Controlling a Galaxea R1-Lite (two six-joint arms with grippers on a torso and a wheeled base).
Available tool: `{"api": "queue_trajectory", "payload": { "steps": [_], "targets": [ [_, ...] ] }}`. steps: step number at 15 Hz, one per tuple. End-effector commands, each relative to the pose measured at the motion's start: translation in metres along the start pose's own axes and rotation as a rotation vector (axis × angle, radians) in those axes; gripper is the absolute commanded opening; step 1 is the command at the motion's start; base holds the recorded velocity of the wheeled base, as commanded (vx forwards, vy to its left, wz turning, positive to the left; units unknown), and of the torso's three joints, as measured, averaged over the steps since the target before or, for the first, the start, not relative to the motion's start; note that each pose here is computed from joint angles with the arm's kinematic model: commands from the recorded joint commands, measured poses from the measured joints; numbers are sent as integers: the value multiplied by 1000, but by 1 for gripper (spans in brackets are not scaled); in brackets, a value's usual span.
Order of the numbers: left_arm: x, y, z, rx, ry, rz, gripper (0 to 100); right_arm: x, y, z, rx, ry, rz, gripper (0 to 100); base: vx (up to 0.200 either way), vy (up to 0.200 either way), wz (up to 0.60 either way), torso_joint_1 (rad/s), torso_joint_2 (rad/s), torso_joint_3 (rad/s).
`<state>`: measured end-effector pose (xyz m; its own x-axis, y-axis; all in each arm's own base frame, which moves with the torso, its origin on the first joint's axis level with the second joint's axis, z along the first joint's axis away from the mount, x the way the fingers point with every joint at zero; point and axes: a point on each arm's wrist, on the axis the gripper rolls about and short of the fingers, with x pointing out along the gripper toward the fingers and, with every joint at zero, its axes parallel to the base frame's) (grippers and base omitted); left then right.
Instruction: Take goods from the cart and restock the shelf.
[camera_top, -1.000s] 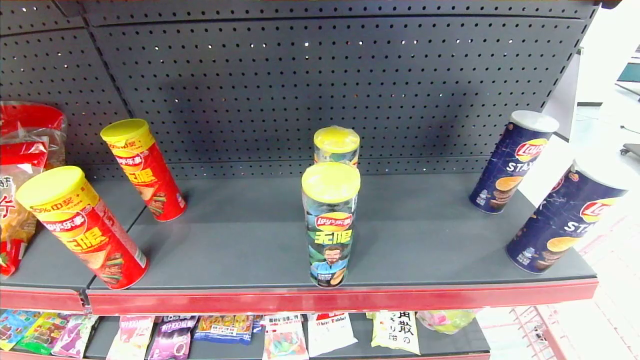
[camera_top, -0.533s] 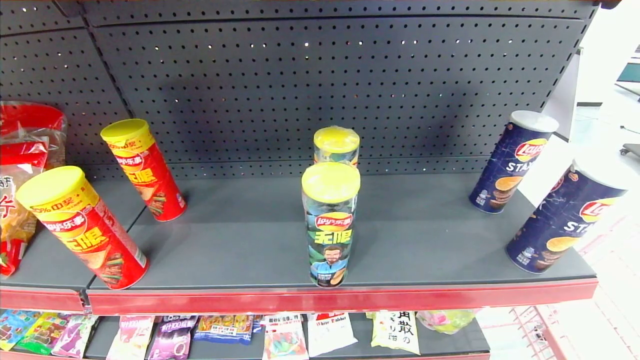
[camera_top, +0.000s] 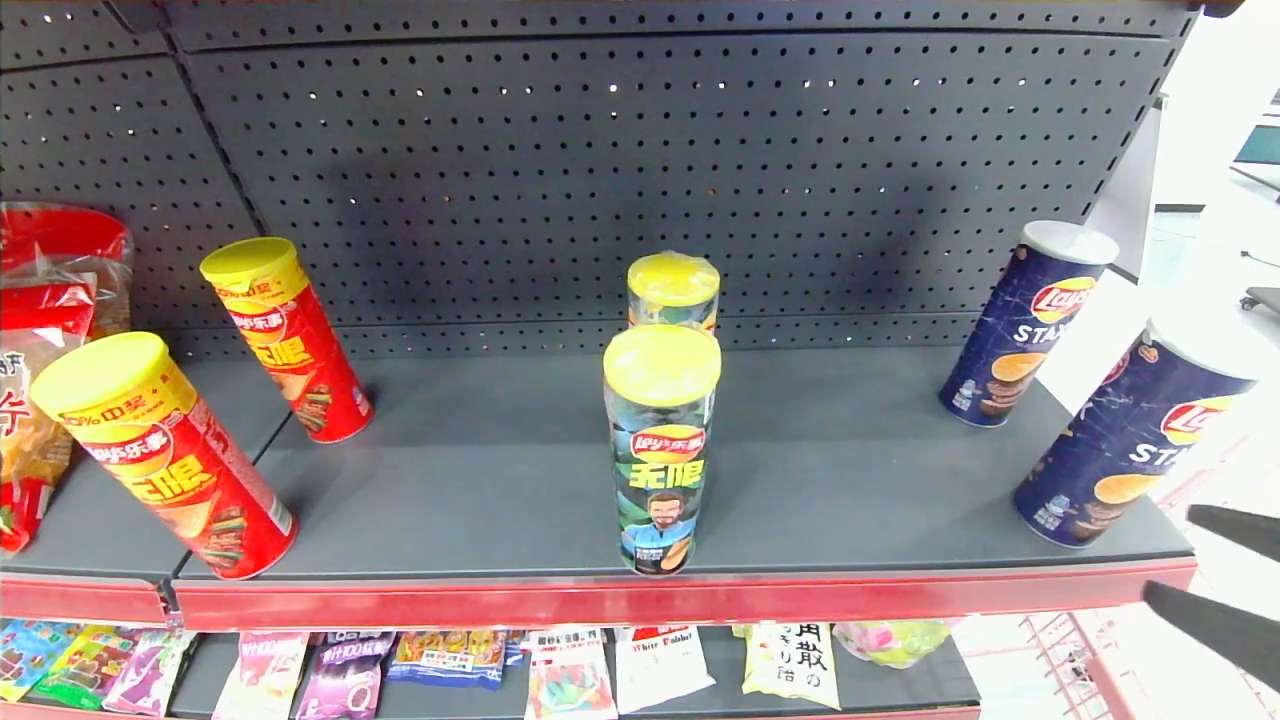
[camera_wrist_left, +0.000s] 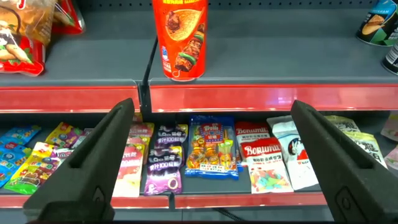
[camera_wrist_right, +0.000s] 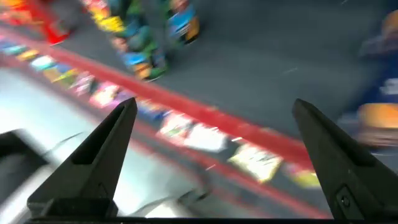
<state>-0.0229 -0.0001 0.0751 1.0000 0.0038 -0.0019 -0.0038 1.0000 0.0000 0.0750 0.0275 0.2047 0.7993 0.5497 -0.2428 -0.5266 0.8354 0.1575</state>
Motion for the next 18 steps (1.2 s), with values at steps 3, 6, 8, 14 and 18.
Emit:
{"api": "queue_trajectory", "payload": {
  "steps": [3,6,8,14,18],
  "targets": [
    [0,0,0,0,1,1,100,80,3,1,117,259,104,100,0,0,0,0,0,0],
    [0,0,0,0,1,-1,100,119,3,-7,-14,305,61,100,0,0,0,0,0,0],
    [0,0,0,0,1,1,100,129,6,-6,-43,308,82,100,0,0,0,0,0,0],
    [0,0,0,0,1,1,100,194,26,6,-177,287,62,100,0,0,0,0,0,0],
    [0,0,0,0,1,1,100,205,30,-1,-216,315,44,100,0,0,0,0,0,0]
  ]
}}
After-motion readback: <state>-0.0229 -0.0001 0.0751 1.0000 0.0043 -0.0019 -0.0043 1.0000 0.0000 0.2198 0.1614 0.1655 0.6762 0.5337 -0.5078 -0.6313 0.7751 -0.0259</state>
